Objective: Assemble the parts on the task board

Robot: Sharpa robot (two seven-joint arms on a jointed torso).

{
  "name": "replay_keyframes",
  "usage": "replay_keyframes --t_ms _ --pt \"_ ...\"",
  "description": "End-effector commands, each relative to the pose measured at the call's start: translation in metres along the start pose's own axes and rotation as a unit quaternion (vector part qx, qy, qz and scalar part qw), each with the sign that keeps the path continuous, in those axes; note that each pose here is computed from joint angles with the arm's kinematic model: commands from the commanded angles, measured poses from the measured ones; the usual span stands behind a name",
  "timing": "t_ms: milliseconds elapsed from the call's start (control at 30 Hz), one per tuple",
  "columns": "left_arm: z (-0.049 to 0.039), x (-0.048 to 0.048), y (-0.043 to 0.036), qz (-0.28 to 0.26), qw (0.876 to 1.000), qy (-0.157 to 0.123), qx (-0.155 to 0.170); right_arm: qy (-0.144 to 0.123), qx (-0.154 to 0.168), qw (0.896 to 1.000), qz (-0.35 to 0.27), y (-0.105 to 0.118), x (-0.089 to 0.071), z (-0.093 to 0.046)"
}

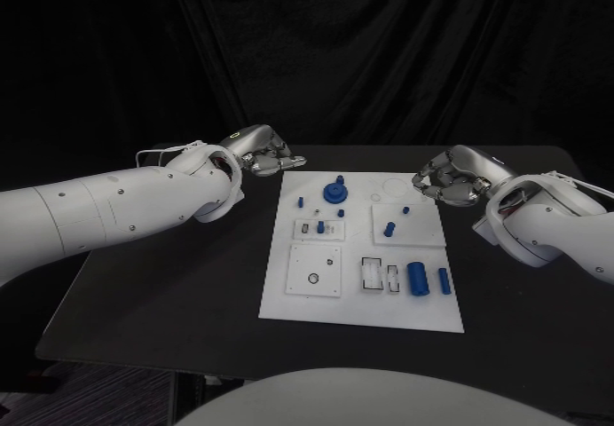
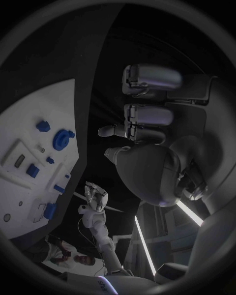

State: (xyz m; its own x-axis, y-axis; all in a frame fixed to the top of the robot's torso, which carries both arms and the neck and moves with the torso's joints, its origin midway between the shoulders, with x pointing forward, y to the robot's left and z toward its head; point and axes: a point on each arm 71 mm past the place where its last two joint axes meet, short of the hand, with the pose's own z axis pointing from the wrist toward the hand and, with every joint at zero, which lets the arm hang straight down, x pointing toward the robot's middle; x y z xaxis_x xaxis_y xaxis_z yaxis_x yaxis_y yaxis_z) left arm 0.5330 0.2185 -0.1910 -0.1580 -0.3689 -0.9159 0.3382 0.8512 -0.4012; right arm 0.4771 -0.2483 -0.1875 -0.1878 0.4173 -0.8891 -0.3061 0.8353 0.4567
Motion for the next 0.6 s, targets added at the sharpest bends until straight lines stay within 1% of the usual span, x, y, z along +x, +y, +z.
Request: replay_keyframes --t_ms 33,100,167,267,500,600 --pt "0.0019 0.0132 0.0072 0.013 0.993 0.087 -0.083 -0.006 0.002 1.000 0.002 -0.002 -0.001 -0.001" --pt "0.0030 0.0178 0.0064 0.016 0.989 0.110 -0.100 -0.006 0.002 1.000 0.002 -0.002 -0.001 -0.001" --pt "0.0041 0.0210 0.0051 0.018 0.986 0.126 -0.109 -0.006 0.002 1.000 0.002 -0.001 -0.001 0.000" --pt "0.0073 0.0278 0.0004 0.023 0.980 0.154 -0.123 -0.005 0.000 1.000 0.002 0.000 0.000 0.000" --pt "0.0119 0.0362 -0.0088 0.031 0.974 0.182 -0.129 -0.004 0.000 1.000 0.002 0.000 0.000 0.001" --pt "0.0142 0.0374 -0.0123 0.030 0.975 0.180 -0.127 -0.003 0.001 1.000 0.002 0.000 0.001 0.001"
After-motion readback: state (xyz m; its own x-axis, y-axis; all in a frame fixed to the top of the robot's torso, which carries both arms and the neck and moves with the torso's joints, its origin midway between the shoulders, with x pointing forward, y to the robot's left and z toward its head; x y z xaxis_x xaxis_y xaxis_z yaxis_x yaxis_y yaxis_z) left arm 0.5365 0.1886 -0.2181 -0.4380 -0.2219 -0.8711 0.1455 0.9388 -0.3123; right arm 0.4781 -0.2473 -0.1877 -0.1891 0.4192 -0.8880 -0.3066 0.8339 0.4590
